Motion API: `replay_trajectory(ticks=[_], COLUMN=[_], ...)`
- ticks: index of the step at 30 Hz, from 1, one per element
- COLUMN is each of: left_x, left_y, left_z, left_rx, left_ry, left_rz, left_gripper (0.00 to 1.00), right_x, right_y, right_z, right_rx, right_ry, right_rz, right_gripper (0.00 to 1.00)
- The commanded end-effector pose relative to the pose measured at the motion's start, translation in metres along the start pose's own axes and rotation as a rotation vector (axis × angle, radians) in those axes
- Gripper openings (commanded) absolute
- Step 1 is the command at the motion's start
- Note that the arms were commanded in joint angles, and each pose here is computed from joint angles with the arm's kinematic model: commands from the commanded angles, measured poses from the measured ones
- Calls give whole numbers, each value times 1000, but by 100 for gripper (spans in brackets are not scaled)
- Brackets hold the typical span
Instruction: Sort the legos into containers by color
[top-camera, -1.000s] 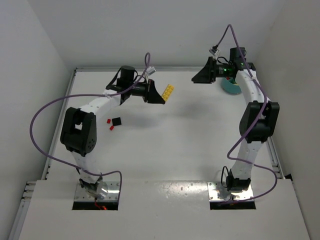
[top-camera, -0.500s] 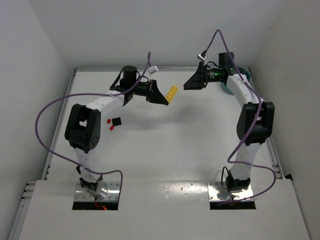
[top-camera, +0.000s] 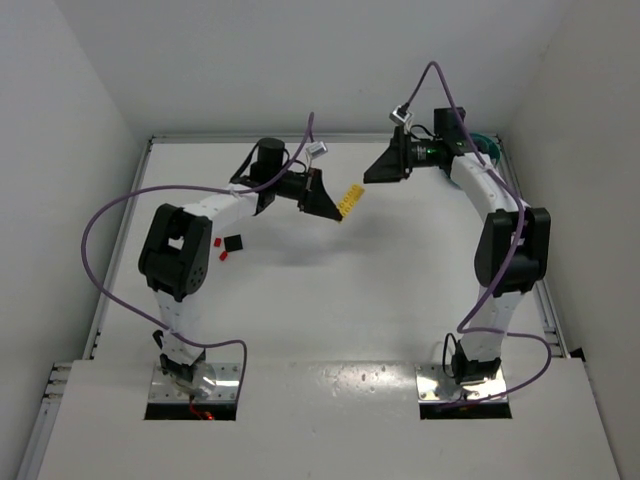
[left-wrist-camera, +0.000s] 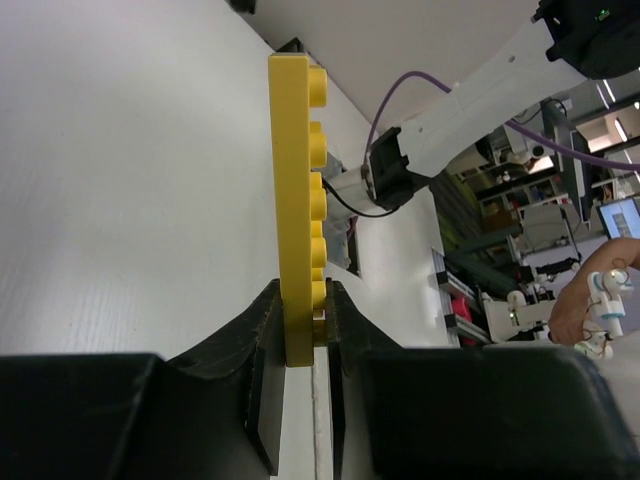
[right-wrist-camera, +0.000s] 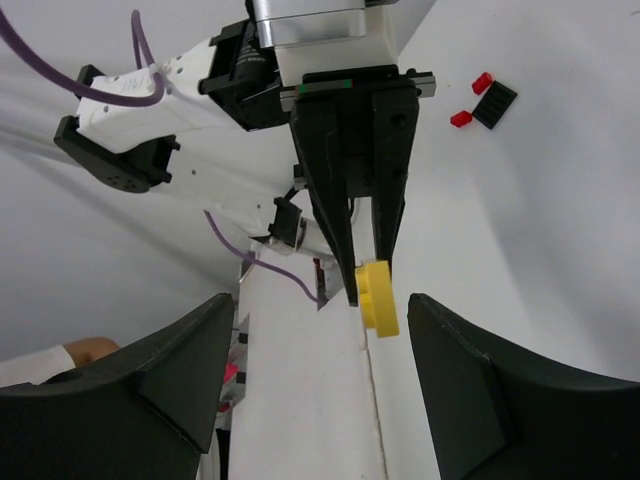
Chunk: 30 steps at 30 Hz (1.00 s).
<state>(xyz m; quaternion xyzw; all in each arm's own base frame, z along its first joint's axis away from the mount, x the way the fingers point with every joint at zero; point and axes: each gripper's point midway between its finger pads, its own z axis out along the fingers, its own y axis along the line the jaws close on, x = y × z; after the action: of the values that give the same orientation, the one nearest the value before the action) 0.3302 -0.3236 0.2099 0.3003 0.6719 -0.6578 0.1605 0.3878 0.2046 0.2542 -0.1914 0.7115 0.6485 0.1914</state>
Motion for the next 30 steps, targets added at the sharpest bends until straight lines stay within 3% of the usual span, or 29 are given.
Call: replay_trajectory(ticks=[1,8,13,30], left_x=[-8,-6,-13,-16], left_y=[-32,-43,-47,-48], left_z=[5,11,11,16], left_rx=[73,88,91,91], left_ry=[28,40,36,35], left_rz=[119,138,159,172], left_gripper=[0,0,0,0], right_x=[-2,7,13,26], right_y=[12,12,13,23], right_z=[0,0,0,8], right_rx=[0,1,-7,-31], right_ry=[-4,1,6,30], right_rz=[-77,-58,-41,-56], right_gripper=[71,70,60,48])
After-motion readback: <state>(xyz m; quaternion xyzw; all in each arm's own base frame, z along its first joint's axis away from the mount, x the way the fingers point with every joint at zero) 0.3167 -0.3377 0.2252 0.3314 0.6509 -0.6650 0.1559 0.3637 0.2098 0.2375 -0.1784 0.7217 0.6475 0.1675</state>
